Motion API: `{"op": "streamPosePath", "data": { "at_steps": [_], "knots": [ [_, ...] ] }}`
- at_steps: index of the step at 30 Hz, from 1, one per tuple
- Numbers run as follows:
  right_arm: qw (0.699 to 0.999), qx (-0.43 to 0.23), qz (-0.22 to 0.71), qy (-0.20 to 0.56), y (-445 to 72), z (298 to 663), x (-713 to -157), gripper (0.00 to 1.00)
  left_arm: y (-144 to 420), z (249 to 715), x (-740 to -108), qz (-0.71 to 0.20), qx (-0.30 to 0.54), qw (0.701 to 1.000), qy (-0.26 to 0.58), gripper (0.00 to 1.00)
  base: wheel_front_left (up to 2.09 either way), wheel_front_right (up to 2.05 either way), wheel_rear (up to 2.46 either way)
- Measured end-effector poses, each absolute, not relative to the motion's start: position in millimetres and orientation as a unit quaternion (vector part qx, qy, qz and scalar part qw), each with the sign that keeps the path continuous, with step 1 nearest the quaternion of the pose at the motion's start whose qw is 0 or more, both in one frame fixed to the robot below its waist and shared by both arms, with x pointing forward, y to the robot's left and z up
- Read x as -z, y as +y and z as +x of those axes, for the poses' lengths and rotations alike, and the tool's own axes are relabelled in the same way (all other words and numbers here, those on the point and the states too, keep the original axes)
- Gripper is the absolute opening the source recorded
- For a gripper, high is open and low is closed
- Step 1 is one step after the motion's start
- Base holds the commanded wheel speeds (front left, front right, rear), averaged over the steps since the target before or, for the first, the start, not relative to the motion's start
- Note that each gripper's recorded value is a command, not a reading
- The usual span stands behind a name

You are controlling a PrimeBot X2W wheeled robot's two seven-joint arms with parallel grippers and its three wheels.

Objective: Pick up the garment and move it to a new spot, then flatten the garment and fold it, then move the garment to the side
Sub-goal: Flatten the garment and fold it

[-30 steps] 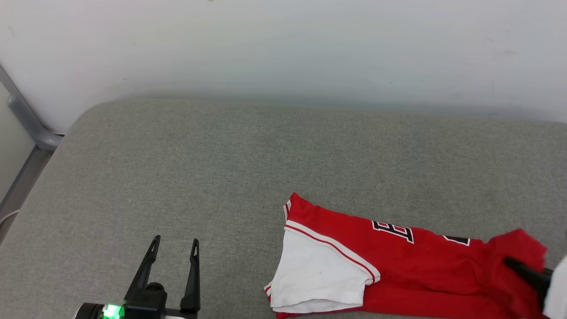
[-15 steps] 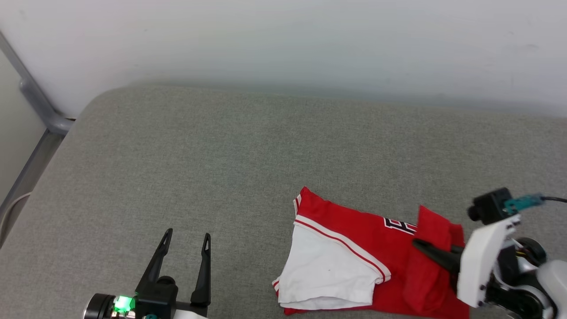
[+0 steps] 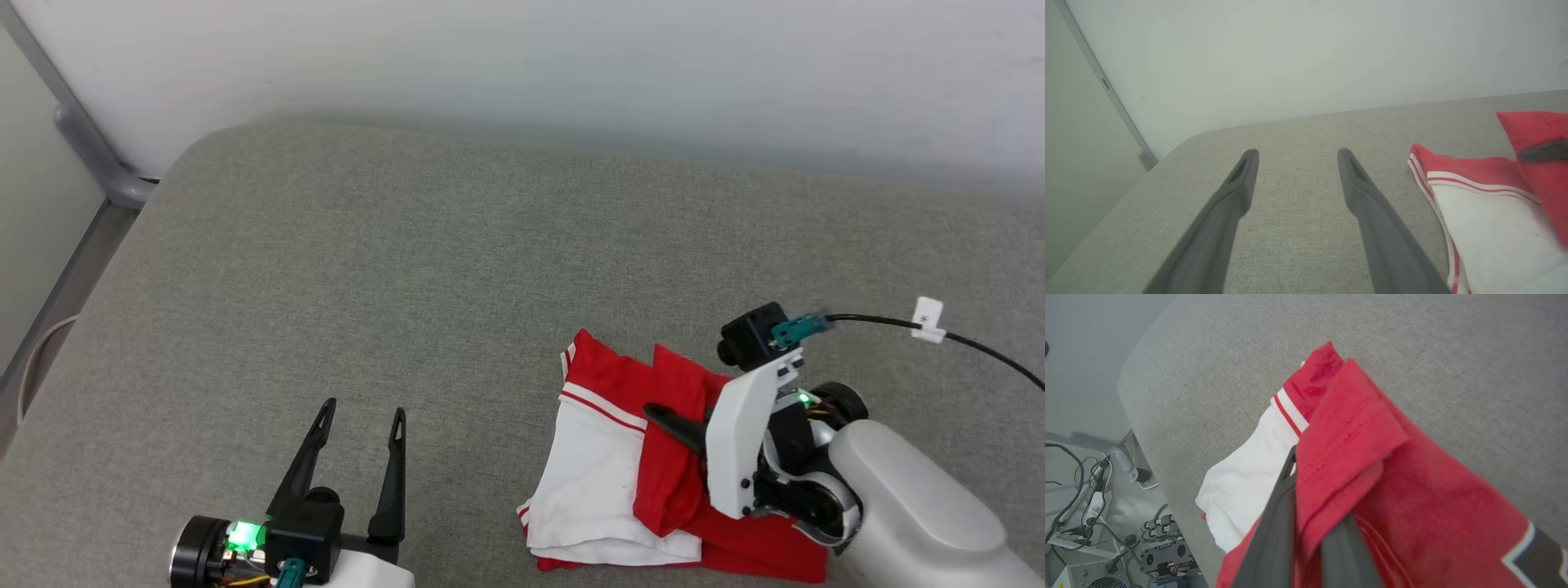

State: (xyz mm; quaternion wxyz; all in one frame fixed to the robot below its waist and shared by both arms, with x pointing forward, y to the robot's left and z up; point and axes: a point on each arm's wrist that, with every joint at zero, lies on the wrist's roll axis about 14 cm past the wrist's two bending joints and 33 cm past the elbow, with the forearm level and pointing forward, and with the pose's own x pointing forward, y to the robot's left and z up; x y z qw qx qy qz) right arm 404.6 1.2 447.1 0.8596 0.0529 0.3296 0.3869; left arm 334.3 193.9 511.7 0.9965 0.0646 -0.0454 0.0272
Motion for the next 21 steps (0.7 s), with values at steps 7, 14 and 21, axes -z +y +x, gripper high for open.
{"op": "streamPosePath", "data": {
  "at_steps": [7, 14, 21],
  "knots": [
    [0.85, -0.387, 0.025, 0.357, 16.6, 401.9, -414.7, 0.0, 193.3, 338.2, -508.2, 0.062, -0.028, 0.997, -0.039, 1.0, 0.0, 0.0, 0.0],
    [0.852, -0.391, -0.003, 0.349, 19.5, 394.0, -399.9, 0.09, 193.6, 339.1, -505.8, 0.06, -0.031, 0.997, -0.036, 1.0, 0.0, 0.0, 0.0],
    [0.88, -0.402, -0.041, 0.248, 9.3, 406.2, -434.3, 1.0, 192.0, 336.5, -512.0, 0.062, -0.026, 0.997, -0.047, 1.0, 0.0, 0.0, 0.0]
  ]
}}
